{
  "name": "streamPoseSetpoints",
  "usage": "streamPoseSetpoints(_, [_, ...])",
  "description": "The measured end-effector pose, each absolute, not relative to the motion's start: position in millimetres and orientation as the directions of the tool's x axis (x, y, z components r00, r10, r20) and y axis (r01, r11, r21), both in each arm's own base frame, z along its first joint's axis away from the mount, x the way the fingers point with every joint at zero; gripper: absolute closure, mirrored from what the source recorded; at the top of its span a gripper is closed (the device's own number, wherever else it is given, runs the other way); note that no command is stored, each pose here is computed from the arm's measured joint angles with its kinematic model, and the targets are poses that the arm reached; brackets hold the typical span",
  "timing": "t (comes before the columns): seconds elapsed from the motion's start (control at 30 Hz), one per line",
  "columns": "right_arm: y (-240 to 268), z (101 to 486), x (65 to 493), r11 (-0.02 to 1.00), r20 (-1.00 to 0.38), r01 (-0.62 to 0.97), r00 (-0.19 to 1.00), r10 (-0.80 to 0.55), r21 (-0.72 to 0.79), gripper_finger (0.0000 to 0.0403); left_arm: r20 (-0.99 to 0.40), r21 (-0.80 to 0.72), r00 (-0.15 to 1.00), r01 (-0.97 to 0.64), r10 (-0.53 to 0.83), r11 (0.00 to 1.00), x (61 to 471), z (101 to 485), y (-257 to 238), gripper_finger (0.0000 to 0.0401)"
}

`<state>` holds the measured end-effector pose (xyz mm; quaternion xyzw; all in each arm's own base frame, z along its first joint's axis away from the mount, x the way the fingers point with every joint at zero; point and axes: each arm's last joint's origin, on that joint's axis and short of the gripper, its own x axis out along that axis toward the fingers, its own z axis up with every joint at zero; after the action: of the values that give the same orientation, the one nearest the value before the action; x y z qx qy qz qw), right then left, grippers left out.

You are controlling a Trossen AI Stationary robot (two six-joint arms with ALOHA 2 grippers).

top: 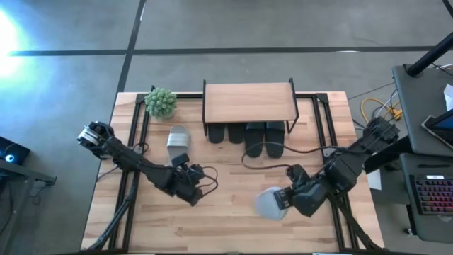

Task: Pick and place slides into the shelf
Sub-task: Put the white slide on the shelf

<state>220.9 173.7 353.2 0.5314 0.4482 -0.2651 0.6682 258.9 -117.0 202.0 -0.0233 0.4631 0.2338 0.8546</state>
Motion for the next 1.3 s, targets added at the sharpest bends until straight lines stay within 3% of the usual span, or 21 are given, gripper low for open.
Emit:
streamPoseSetpoints(0.33, [190, 341, 222, 0.168, -0.901, 0.950, 0.180, 0.395, 0.264, 0.0390, -0.793, 0.111, 0.503, -0.436, 0.344, 0.893, 251, 209, -130, 0.0401])
streamPoseSetpoints(0.47, [190, 335, 227, 0.171, -0.904, 0.958, 0.144, 0.404, 0.229, 0.0388, -0.786, 0.092, 0.518, -0.440, 0.336, 0.894, 248, 211, -136, 0.0401])
streamPoseSetpoints(0.6, [192, 319, 235, 0.211, -0.943, 0.958, 0.122, 0.308, 0.193, 0.0364, -0.776, 0.088, 0.538, -0.425, 0.330, 0.901, 245, 211, -142, 0.0401])
streamPoseSetpoints(0.8, [188, 295, 256, 0.201, -0.981, 0.966, 0.140, 0.134, 0.166, 0.0294, -0.771, 0.055, 0.553, -0.435, 0.315, 0.899, 242, 212, -149, 0.0401])
streamPoseSetpoints(1.0, [166, 291, 276, 0.145, -0.979, 0.974, 0.154, 0.129, 0.173, 0.0242, -0.771, 0.033, 0.563, -0.431, 0.298, 0.902, 237, 212, -156, 0.0401])
streamPoseSetpoints(1.3, [130, 350, 283, 0.165, -0.917, 0.910, 0.347, 0.199, 0.380, 0.0208, -0.768, 0.001, 0.571, -0.451, 0.290, 0.892, 235, 212, -160, 0.0401])
